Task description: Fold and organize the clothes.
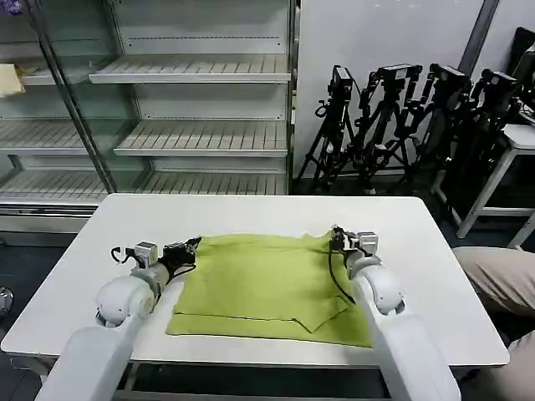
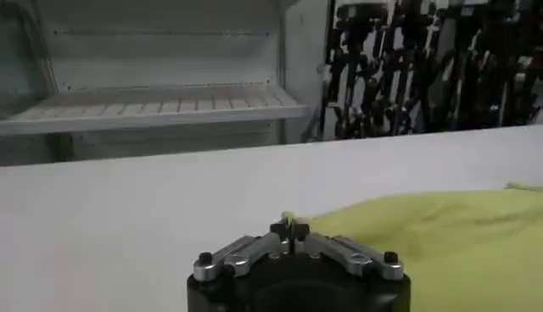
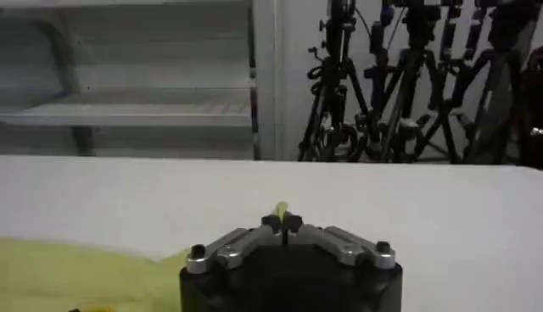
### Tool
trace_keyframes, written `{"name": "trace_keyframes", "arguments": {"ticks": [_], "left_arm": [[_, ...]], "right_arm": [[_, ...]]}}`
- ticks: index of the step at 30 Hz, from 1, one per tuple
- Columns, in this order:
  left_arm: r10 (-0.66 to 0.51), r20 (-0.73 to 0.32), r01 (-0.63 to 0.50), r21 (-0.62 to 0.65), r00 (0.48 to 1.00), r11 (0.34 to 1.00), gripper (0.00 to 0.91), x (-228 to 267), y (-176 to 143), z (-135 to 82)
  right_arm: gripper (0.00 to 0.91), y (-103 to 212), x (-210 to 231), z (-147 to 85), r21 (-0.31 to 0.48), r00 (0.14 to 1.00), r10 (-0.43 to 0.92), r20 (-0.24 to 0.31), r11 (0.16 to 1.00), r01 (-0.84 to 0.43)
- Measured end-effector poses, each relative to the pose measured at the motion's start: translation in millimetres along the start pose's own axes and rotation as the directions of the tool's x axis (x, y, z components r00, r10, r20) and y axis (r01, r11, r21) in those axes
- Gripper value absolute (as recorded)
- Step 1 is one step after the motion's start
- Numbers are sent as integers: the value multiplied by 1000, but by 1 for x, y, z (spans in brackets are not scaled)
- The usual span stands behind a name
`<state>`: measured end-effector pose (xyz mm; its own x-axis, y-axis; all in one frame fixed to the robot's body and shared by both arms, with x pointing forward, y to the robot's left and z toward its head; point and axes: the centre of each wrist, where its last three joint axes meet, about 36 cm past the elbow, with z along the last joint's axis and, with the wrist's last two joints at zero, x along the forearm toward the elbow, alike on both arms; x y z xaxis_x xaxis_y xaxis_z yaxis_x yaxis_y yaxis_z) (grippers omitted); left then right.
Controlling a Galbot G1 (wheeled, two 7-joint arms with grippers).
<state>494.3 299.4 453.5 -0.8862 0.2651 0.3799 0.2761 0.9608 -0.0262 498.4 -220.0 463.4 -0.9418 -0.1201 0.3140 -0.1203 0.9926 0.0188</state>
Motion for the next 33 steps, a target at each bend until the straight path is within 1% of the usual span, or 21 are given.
{"name": "trace_keyframes", "arguments": {"ticks": [9, 14, 16, 27, 33], "left_arm": [[8, 33, -8, -1, 999, 1000, 10, 37, -15, 14], [20, 29, -19, -7, 999, 1000, 20, 54, -26, 24], [29, 27, -29, -9, 999, 1000, 10, 59, -32, 27], [4, -10, -5, -44, 1000, 999, 10, 75, -37, 39], [-3, -25, 2, -63, 1000, 998, 10, 82, -39, 43]], "right_arm": [[0, -7, 53, 14, 9, 1000, -17, 12, 1000, 17], [0, -7, 75, 19, 12, 1000, -27, 13, 1000, 27], [0, -7, 82, 20, 13, 999, -30, 13, 999, 30], [0, -9, 103, 33, 14, 999, -30, -10, 999, 30], [0, -8, 108, 36, 19, 999, -29, -14, 999, 29]]}}
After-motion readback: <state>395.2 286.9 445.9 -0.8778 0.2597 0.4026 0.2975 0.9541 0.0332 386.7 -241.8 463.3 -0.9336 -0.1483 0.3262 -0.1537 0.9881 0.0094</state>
